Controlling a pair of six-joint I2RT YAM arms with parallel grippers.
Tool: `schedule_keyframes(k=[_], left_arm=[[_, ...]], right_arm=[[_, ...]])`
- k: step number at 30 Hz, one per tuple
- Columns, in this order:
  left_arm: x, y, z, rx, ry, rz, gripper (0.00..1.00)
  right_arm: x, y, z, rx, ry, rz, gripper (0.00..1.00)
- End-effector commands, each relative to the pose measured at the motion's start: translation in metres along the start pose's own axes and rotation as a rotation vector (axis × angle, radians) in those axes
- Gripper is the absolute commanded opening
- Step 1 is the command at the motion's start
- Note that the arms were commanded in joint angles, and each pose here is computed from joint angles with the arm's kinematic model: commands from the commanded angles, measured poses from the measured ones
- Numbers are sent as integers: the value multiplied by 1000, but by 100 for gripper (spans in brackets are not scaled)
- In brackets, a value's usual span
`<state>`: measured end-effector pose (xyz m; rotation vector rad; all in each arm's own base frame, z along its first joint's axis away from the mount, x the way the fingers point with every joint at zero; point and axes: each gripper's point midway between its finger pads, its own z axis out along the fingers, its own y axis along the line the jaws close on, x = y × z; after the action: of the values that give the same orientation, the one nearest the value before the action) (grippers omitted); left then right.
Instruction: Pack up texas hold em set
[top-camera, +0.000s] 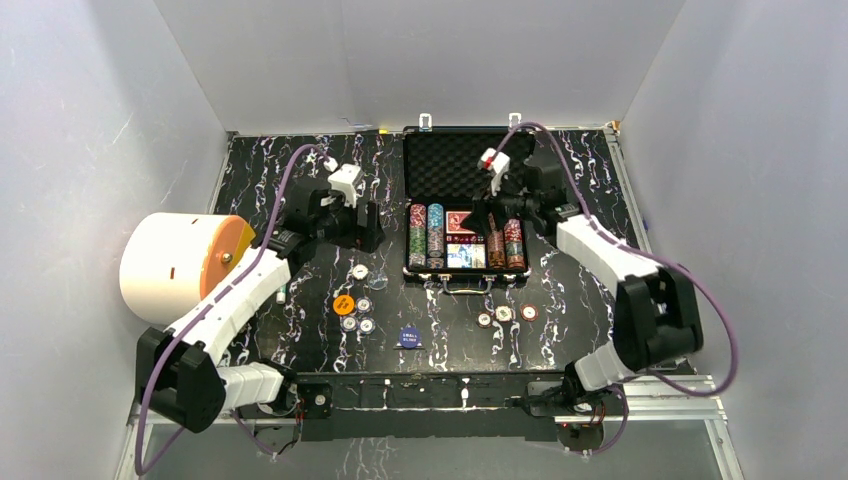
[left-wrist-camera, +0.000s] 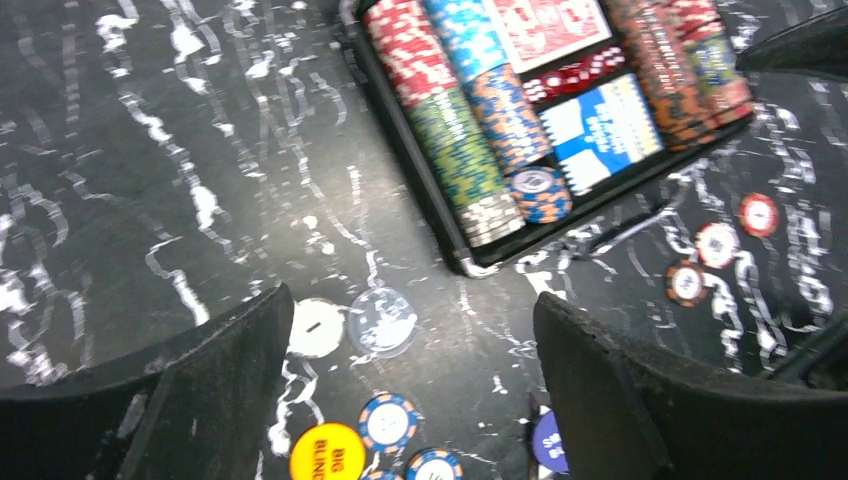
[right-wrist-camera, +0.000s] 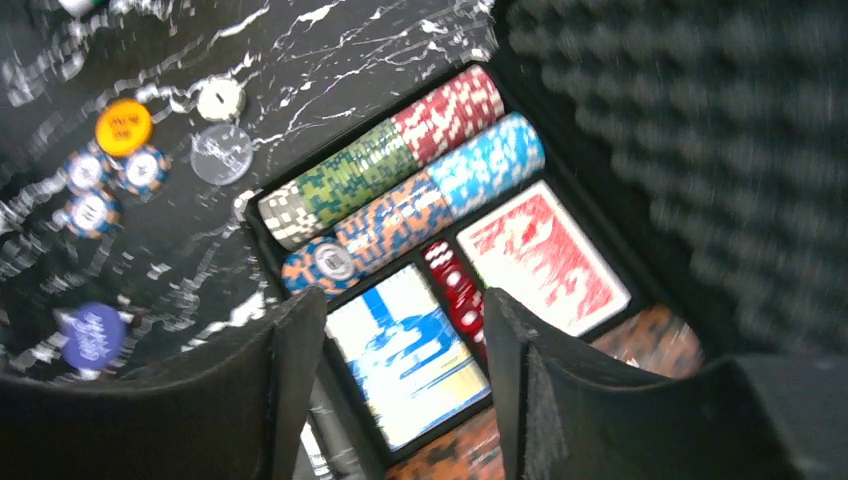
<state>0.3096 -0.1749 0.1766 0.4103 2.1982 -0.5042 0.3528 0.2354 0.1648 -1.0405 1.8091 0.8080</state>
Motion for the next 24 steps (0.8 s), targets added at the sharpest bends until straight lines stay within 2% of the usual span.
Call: schedule_keyframes(k=[1,3,5,7,11,14,17,24], left_arm=[[-25,-43,6,210,-18,-56,82],[-29,-68,16,271,-1,-52,77],[-34,-99,30,304,2,10,73],[-33,-122,49,313,21,44,72],[-25,-142,103,282,105,-39,60],[-10,-155,141,239,168,-67,47],[-1,-150,173,151,216,-95,37],[-1,-152,203,132,234,-83,24]], right_arm=[[-22,-18,-33,315,-128,383,63],[-4,-21,-47,445,-126,579,61],[13,-16,-58,517,-135,704,56],[33,-11,-70,592,-138,810,56],[67,-9,-101,779,-121,973,58],[91,-13,-118,864,-72,1050,57],[103,-14,-123,864,-46,1087,55],[106,-11,-119,829,-45,1076,53]])
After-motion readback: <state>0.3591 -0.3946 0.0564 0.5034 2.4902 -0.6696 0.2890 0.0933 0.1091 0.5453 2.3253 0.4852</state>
